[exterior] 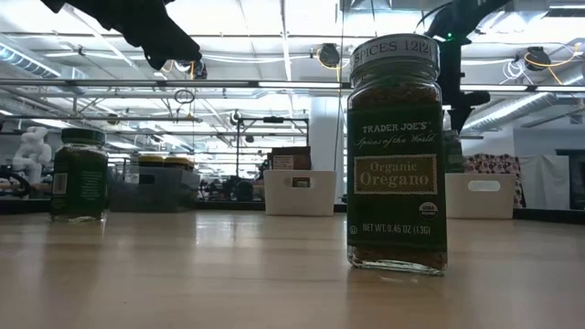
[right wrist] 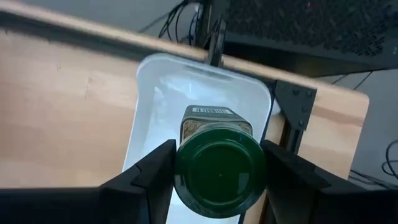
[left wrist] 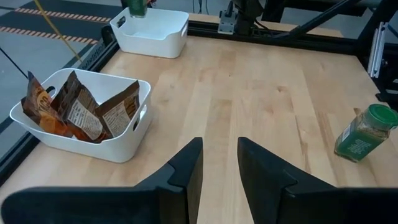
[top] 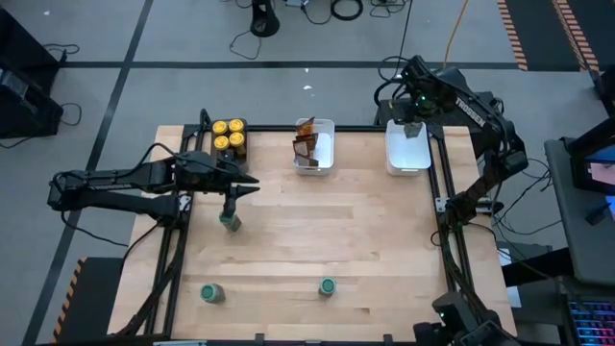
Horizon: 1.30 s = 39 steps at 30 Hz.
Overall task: Sort spices by type
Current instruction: Put the top right green seasoning bottle into the right white bin
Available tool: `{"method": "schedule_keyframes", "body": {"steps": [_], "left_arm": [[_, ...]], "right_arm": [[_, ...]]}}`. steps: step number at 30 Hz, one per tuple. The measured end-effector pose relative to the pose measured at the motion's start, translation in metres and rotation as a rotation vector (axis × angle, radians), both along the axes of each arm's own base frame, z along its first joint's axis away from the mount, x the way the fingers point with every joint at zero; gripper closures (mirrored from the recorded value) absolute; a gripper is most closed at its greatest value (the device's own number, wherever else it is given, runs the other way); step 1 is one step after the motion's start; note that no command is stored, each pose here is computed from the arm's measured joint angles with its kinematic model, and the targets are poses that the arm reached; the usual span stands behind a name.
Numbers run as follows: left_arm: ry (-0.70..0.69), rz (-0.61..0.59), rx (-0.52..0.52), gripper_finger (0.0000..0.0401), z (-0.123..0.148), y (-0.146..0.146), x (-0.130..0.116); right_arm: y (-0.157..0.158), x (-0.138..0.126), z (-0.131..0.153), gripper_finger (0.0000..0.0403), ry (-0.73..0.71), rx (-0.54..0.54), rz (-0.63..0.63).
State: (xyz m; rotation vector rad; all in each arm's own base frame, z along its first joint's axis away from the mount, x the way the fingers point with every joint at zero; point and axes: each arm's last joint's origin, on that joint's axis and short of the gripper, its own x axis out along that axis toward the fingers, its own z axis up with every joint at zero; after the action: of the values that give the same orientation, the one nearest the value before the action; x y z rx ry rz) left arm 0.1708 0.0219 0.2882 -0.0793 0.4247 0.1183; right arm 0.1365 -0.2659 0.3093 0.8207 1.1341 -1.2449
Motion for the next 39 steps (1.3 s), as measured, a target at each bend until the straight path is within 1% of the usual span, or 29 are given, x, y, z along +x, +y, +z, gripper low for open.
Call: {"method": "schedule_keyframes", "body": {"steps": [6,10,14,20,22,26,31,34,39], "left_arm": [[0.0,0.02,0.01,0.0296,0.0,0.001,0.0],[-0.004,0.021,0.01,0.0296,0.001,0.001,0.0],[-0.006,0.021,0.01,0.0296,0.001,0.001,0.0],[-0.013,0.027,0.012,0.0296,0.001,0.001,0.001],[-0.014,0.029,0.013,0.0296,0.001,0.001,0.0],[-0.013,0.042,0.019,0.0296,0.001,0.001,0.0],[-0.012,0.056,0.025,0.0296,0.001,0.002,0.0],[-0.014,0.065,0.005,0.0296,0.001,0.002,0.0],[-0.014,0.066,0.001,0.0296,0.001,0.002,0.0]], "right_arm": [[-0.01,-0.004,-0.006,0.0209,-0.004,-0.022,-0.012],[-0.013,-0.008,-0.015,0.0209,-0.002,-0.018,-0.016],[-0.015,-0.007,-0.023,0.0208,-0.009,-0.035,-0.009],[-0.017,-0.006,-0.025,0.0207,-0.01,-0.047,0.002],[-0.016,-0.006,-0.026,0.0207,-0.008,-0.038,0.011],[-0.02,-0.003,-0.03,0.0207,-0.05,-0.016,0.031],[-0.024,0.0,-0.04,0.0207,-0.031,0.011,0.03],[-0.026,0.001,-0.044,0.0207,-0.024,0.025,0.028],[-0.028,0.002,-0.048,0.0207,-0.021,0.032,0.026]]}}
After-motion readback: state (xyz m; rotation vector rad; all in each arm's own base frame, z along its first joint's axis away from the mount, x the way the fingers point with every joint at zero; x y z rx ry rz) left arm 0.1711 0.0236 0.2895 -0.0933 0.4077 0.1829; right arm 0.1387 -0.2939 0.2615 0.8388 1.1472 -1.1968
